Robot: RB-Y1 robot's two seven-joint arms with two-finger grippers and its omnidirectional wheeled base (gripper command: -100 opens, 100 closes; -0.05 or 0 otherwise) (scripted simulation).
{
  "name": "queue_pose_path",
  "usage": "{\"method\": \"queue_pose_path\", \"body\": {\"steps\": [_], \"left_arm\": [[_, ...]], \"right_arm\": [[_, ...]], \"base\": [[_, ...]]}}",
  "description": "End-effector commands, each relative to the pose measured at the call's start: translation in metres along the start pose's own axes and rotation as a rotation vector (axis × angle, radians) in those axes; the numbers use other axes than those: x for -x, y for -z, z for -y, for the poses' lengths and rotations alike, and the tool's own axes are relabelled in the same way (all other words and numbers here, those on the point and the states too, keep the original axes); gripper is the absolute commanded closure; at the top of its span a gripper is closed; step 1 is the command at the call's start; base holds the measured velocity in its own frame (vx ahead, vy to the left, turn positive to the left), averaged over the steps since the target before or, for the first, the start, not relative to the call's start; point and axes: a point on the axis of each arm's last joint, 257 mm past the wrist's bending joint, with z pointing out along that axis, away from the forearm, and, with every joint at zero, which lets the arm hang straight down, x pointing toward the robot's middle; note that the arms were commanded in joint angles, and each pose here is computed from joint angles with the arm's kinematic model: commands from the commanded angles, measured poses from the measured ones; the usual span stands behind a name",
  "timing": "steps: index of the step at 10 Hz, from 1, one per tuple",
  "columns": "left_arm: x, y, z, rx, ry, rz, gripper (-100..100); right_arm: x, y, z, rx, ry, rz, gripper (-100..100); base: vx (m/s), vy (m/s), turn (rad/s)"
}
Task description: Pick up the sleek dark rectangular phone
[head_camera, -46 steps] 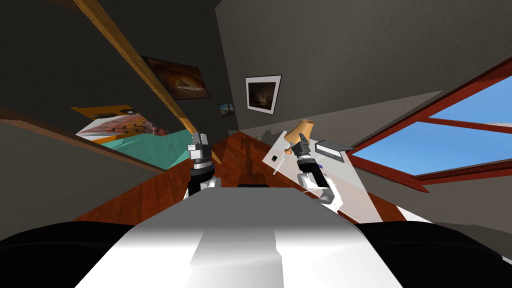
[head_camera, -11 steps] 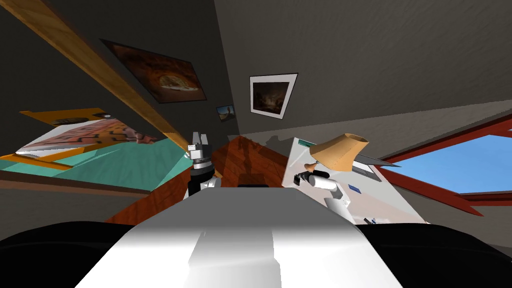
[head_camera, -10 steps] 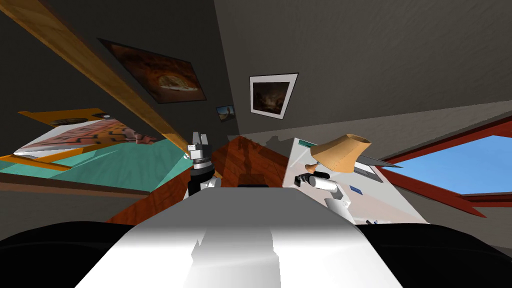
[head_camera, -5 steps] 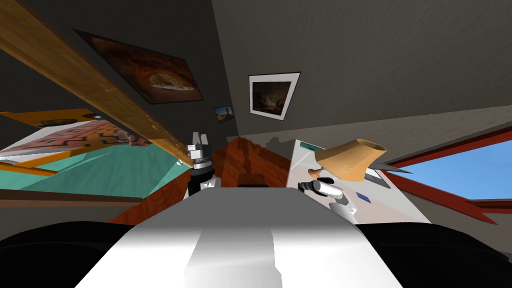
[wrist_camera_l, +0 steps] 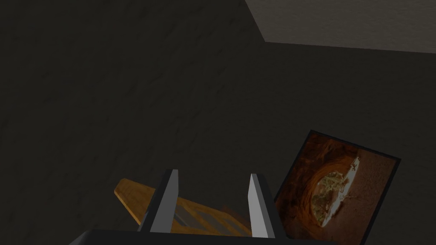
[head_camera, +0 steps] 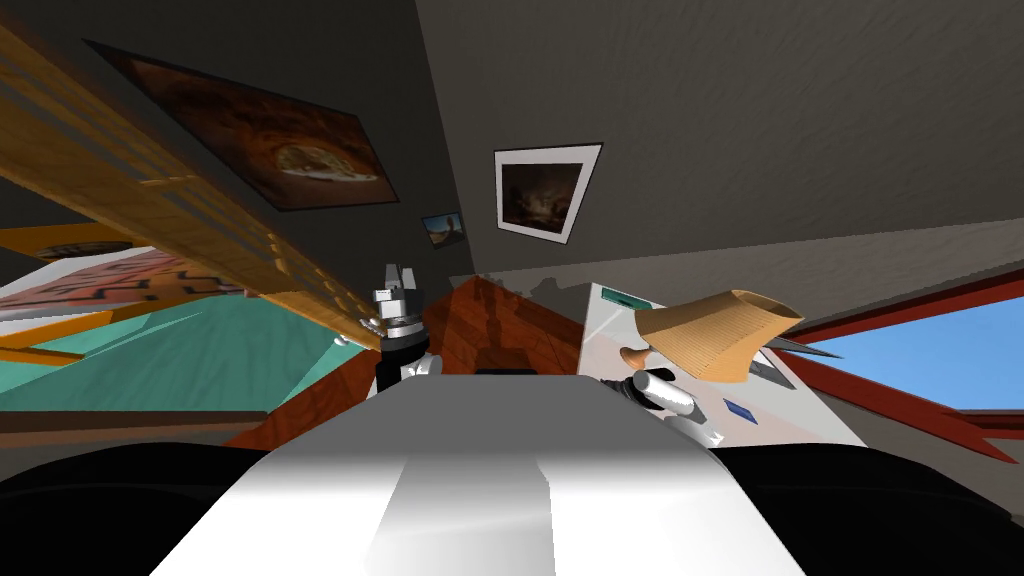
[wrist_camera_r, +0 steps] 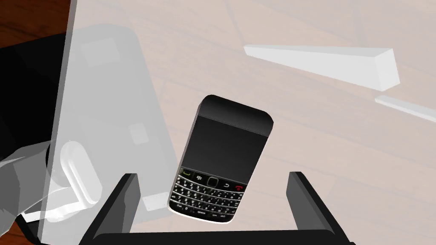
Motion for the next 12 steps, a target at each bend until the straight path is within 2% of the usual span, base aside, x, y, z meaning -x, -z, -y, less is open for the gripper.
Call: {"method": "queue_pose_path", "body": {"steps": [1,3,4,5,6,12], "left_arm": [[0.000,0.000,0.000,0.000,0.000,0.000,0],[0.000,0.000,0.000,0.000,0.000,0.000,0],[0.000,0.000,0.000,0.000,0.000,0.000,0],[0.000,0.000,0.000,0.000,0.000,0.000,0],[0.000,0.000,0.000,0.000,0.000,0.000,0],[0.000,0.000,0.000,0.000,0.000,0.000,0]], "right_arm": [[0.025,-0.006,0.000,-0.037,-0.082,0.063,-100],[0.047,-0.011,0.003,-0.067,-0.148,0.110,-100],[0.040,-0.012,0.004,-0.058,-0.128,0.096,-100],[0.041,-0.012,0.004,-0.059,-0.132,0.099,0],[0.037,-0.013,-0.002,-0.051,-0.113,0.091,-100],[0.032,-0.018,-0.015,-0.038,-0.050,0.082,-100]], "base": [[0.138,-0.046,-0.028],[0.123,-0.054,-0.017],[0.044,-0.023,0.000],[0.009,-0.005,0.003],[0.054,0.008,-0.239],[0.079,0.020,-0.148]]}}
